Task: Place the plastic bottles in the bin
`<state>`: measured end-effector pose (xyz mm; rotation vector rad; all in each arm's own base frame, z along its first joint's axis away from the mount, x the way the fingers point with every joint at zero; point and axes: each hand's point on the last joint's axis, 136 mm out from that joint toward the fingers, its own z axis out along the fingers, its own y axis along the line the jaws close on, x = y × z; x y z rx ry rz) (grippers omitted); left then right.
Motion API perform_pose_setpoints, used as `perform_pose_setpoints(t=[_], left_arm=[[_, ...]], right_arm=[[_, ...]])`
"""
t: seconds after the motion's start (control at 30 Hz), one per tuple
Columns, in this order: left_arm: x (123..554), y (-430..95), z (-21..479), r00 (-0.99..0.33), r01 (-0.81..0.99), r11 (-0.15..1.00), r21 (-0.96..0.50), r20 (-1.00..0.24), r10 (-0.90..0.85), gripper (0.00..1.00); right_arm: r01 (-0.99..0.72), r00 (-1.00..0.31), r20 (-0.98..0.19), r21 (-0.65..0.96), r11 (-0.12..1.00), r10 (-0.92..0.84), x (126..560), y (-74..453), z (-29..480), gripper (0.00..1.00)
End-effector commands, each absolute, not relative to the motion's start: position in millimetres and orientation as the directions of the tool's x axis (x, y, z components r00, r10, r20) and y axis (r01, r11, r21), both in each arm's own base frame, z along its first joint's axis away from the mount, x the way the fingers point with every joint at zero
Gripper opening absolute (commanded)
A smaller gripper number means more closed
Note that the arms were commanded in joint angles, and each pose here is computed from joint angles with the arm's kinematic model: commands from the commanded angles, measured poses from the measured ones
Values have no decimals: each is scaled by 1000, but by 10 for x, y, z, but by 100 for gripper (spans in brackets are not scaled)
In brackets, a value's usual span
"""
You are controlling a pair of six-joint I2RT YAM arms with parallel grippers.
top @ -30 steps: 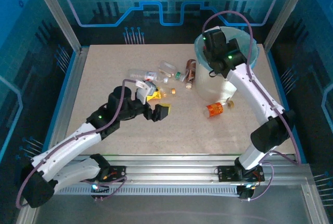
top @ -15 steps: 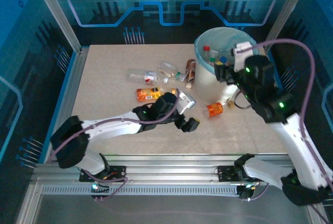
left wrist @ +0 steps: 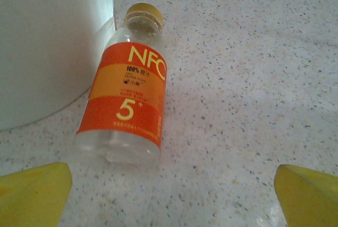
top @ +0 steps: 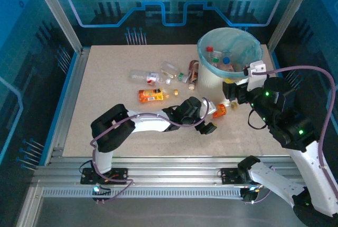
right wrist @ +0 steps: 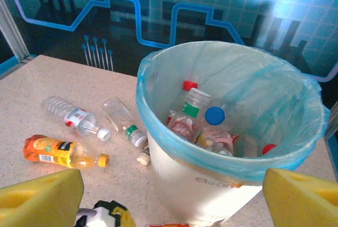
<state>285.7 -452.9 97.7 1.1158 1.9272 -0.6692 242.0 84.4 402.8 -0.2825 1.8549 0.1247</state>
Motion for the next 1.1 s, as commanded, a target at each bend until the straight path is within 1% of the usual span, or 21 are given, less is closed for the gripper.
perform_pose_setpoints(t=[0.0, 0.2, 0.27, 0.47, 0.7, 0.87, 1.07], left_arm=[[3012, -4676, 1035, -238, 881, 473, 0, -863, 445, 99], [3128, -4722, 919, -249, 864, 504, 14, -857, 452, 99], [3153, -4736, 891, -251, 861, 509, 18, -854, 456, 99], [3223, -4788, 815, -268, 857, 515, 11, -845, 464, 98], [3311, -4826, 770, -282, 855, 519, -1, -840, 463, 93], [3374, -4829, 703, -302, 848, 529, -11, -832, 466, 91], [3410, -4841, 676, -313, 848, 529, -17, -822, 475, 88]], right_arm=[[-313, -274, -952, -46, 949, -136, 2398, 954, 4008, 89], [-323, -269, -952, -55, 945, -148, 2382, 959, 4004, 90], [-321, -268, -951, -62, 945, -153, 2374, 947, 3996, 92], [-313, -272, -947, -80, 946, -170, 2364, 917, 3934, 93], [-319, -272, -946, -84, 944, -176, 2367, 925, 3915, 95], [-314, -270, -945, -93, 945, -183, 2369, 912, 3913, 95], [-313, -267, -945, -100, 945, -188, 2368, 906, 3914, 95]])
